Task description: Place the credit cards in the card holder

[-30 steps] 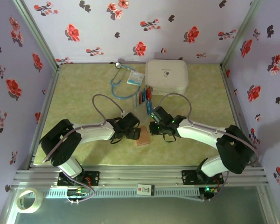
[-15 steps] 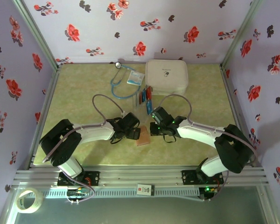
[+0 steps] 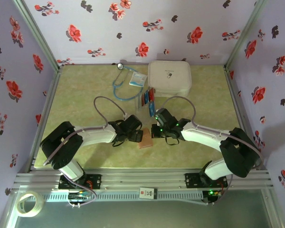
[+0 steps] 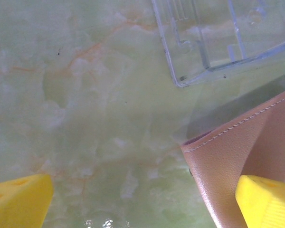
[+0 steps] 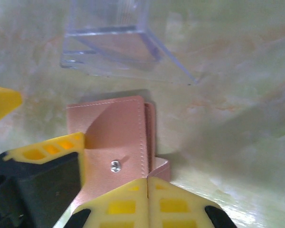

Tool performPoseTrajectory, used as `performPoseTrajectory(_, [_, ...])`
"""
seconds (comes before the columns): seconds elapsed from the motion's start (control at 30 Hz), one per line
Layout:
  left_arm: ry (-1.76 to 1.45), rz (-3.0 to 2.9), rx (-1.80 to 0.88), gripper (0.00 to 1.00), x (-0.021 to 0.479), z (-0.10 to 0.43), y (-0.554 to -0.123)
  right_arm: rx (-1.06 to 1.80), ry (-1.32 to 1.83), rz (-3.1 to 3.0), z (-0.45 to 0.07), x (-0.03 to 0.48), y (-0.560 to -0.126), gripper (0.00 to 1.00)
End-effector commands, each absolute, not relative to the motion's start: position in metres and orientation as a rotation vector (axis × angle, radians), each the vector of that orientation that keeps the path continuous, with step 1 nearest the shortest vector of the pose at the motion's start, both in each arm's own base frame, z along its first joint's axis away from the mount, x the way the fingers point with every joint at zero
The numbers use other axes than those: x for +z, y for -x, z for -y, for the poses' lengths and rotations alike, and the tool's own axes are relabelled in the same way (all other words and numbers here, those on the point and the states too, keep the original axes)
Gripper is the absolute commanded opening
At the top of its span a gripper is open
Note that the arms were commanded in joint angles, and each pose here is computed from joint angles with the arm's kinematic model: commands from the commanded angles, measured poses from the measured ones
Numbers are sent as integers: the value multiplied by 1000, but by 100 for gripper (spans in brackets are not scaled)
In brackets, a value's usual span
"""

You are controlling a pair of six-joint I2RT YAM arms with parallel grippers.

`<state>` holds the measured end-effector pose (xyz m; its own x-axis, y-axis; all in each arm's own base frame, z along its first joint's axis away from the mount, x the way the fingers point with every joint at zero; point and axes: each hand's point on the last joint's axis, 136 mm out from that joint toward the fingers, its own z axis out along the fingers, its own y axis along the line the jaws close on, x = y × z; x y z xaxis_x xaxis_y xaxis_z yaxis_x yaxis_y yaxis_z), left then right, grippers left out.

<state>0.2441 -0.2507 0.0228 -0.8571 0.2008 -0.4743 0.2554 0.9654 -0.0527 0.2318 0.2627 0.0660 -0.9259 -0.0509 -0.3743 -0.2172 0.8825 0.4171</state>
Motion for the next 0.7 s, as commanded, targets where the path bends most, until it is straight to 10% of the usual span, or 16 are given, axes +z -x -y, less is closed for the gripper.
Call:
performPoseTrajectory(0.0, [-346,-2699,1,100,0,222,-228,768,176,-2677,-276,77,-233,0])
performPoseTrajectory(0.67, [-323,-2694,-17,100,0,220,-226,755,203,-2752,-303,35,-228,0])
